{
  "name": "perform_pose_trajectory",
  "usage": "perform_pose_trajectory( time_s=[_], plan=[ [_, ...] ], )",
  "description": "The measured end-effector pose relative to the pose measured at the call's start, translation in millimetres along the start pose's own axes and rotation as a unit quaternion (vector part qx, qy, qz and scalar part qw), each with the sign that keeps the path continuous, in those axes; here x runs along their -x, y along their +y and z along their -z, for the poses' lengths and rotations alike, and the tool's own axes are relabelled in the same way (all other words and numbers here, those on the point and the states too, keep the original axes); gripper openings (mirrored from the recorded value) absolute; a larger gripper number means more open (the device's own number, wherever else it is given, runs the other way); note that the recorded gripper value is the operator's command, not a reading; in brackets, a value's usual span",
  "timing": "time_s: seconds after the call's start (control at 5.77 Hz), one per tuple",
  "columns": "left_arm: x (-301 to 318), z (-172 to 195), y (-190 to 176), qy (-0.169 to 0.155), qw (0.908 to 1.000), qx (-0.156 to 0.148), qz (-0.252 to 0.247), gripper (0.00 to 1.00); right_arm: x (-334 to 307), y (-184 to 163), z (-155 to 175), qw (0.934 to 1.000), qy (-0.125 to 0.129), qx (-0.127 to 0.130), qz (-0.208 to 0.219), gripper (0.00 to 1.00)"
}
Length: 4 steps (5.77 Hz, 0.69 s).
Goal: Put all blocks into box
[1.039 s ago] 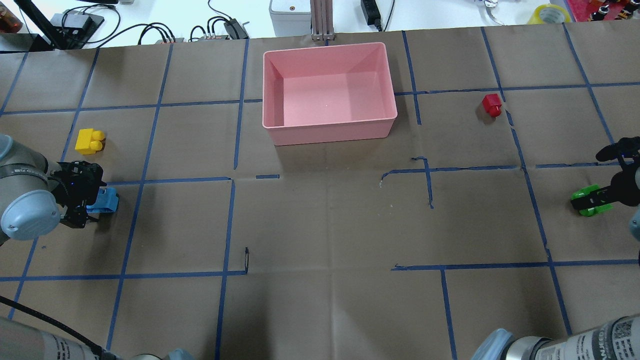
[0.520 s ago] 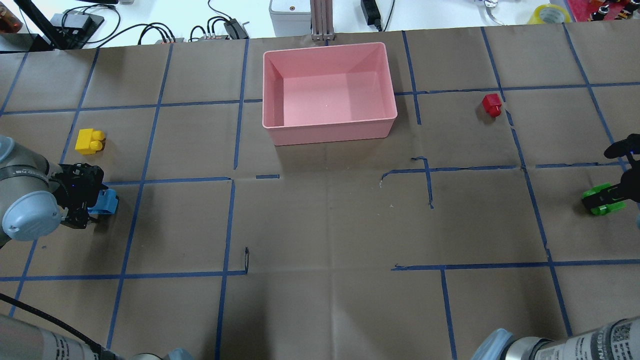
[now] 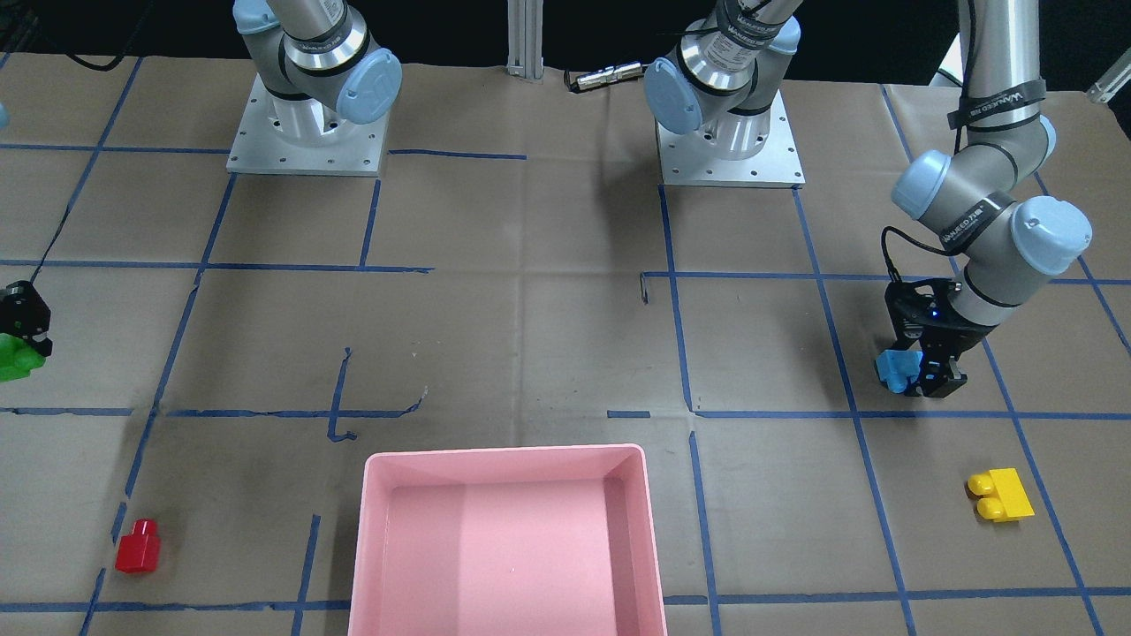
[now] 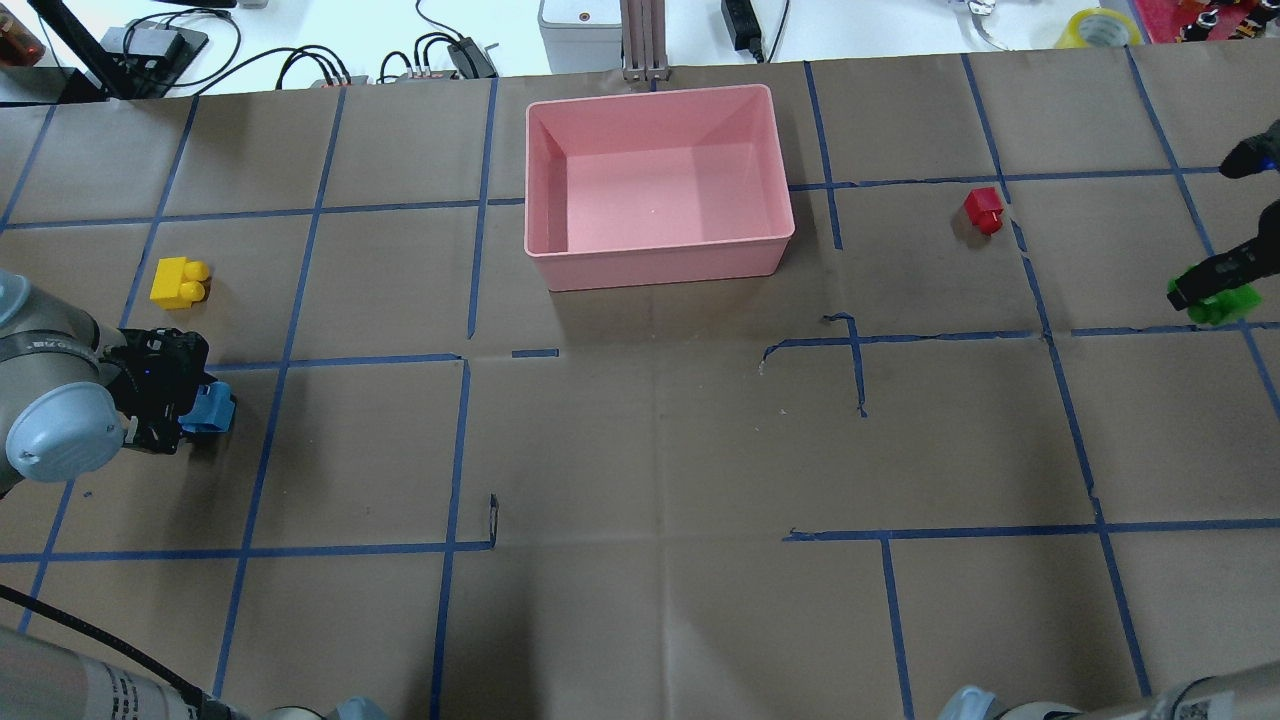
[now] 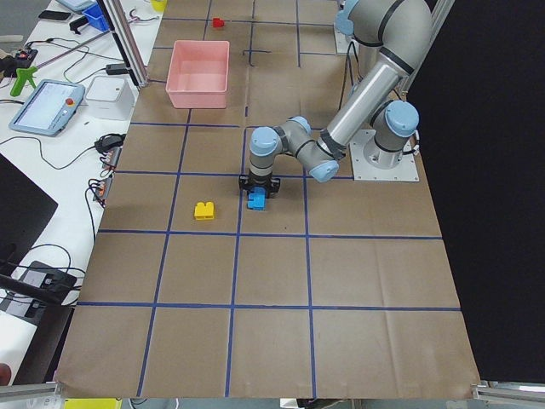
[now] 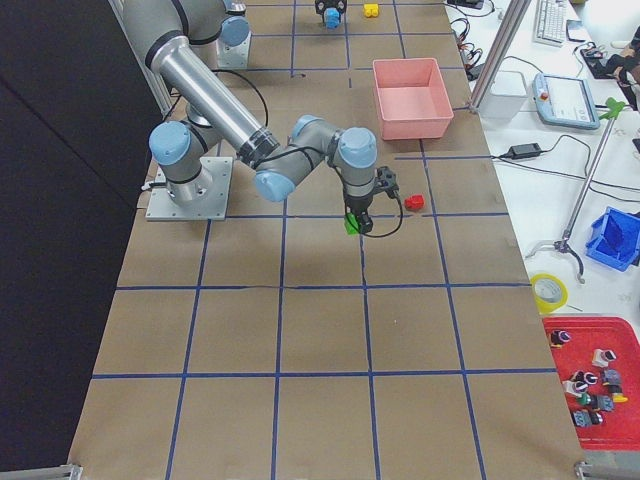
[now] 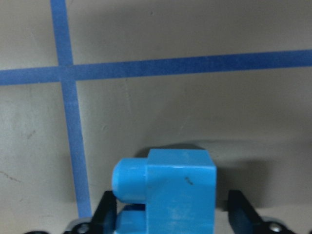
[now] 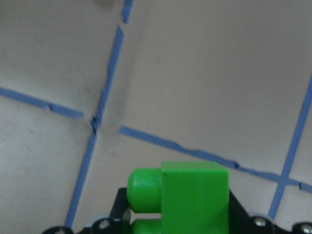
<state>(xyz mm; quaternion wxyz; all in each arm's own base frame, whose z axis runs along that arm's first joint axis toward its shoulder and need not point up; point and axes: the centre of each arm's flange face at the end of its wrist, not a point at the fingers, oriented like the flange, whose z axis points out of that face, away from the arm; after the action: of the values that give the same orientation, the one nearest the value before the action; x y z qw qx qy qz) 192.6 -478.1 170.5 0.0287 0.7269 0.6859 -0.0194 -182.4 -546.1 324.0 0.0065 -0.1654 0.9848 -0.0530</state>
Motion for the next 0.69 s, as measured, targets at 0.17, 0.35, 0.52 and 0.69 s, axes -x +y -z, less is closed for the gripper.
perform_pose_trajectory(
  time_s=[0.17,0.35,0.52,0.69],
  plan=[
    [1,1,1,-0.001,1.0000,0.001,0.000,0.46,54,-60,30,0.9994,-0.008,-0.012,0.031,0.09],
    [2,3,2,-0.003,1.0000,0.004,0.000,0.33,124,-111,35,0.9960,-0.046,-0.043,0.063,0.09],
    [4,6,3,-0.007,0.9999,0.010,0.001,0.25,200,-157,19,0.9841,-0.123,-0.087,0.093,0.09],
    [8,15,5,-0.019,0.9996,0.020,0.003,0.17,261,-200,-6,0.9654,-0.191,-0.128,0.124,0.09]
  ],
)
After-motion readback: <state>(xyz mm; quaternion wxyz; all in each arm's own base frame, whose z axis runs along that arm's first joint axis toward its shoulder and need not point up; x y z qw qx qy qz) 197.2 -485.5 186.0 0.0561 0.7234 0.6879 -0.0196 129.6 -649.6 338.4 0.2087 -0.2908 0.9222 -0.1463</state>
